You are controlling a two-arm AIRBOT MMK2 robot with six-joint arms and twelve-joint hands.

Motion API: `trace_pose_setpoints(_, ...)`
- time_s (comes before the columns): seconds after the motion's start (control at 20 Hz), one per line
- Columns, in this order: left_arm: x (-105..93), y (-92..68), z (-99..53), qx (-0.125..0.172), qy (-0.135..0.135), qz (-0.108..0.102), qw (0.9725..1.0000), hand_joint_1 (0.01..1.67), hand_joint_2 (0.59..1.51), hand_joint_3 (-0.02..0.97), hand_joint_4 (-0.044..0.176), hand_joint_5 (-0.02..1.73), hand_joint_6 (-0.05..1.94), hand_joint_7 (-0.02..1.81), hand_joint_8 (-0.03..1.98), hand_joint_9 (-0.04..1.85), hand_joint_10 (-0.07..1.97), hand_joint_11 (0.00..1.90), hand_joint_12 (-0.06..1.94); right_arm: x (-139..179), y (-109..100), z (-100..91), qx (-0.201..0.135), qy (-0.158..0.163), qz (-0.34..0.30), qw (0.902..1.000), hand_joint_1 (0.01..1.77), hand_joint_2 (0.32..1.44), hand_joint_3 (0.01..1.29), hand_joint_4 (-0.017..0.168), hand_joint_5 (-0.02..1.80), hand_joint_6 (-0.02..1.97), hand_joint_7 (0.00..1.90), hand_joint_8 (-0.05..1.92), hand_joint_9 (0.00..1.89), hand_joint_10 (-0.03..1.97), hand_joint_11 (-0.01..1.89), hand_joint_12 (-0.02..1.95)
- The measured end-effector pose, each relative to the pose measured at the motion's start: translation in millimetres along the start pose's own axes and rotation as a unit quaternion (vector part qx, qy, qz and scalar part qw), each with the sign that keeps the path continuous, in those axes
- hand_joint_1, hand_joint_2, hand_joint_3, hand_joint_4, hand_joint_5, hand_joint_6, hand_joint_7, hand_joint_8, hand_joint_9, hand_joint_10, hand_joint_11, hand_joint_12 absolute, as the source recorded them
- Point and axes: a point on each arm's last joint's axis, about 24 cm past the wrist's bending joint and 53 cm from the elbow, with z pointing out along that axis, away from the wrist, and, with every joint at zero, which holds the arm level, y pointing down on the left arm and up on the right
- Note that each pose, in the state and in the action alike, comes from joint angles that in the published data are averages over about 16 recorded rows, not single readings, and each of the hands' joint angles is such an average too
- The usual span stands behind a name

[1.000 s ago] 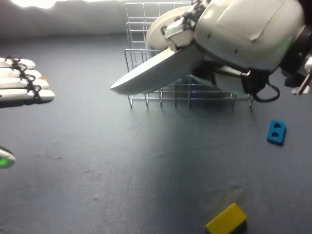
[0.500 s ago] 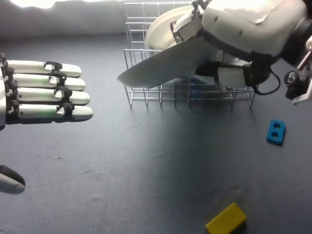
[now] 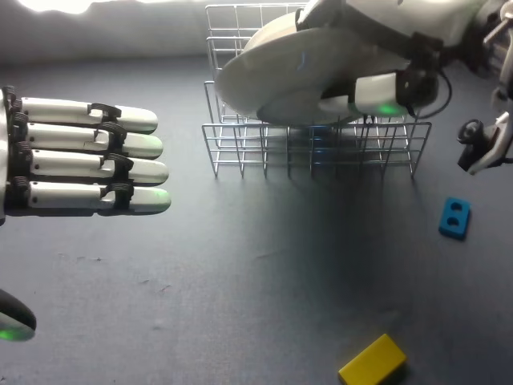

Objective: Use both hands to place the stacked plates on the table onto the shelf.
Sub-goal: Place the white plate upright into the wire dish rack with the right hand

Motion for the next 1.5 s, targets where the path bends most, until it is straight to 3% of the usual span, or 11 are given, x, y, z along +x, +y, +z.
trace_pose_setpoints(0.6,-10.2,-39.6,14.5,0.066,-0.020,0.024,0.9973,0.02,1.112,0.014,-0.001,0.06,0.01,0.08,0.02,0.05,0.00,0.02,0.00,4.1,-19.9,23.3,0.038,0.021,0.068,0.9967,1.21,1.02,0.01,-0.007,0.88,1.07,1.07,0.88,1.32,0.09,0.90,1.06)
trace_pose_setpoints(1.05,-10.3,-44.8,20.9,0.067,-0.021,-0.016,0.9974,0.02,1.112,0.013,-0.001,0.06,0.01,0.09,0.02,0.06,0.00,0.02,0.00,10.3,-30.7,34.6,0.050,0.034,0.083,0.9947,1.21,1.02,0.01,-0.009,0.87,1.08,1.06,0.91,1.32,0.09,0.89,1.10)
trace_pose_setpoints(1.5,-9.9,-37.8,26.1,0.069,-0.022,-0.031,0.9969,0.02,1.113,0.013,-0.001,0.06,0.01,0.09,0.02,0.07,0.00,0.02,0.00,16.3,-42.1,35.4,0.060,0.043,0.077,0.9943,1.21,1.02,0.01,-0.009,0.86,1.12,1.04,0.93,1.29,0.08,0.85,1.11)
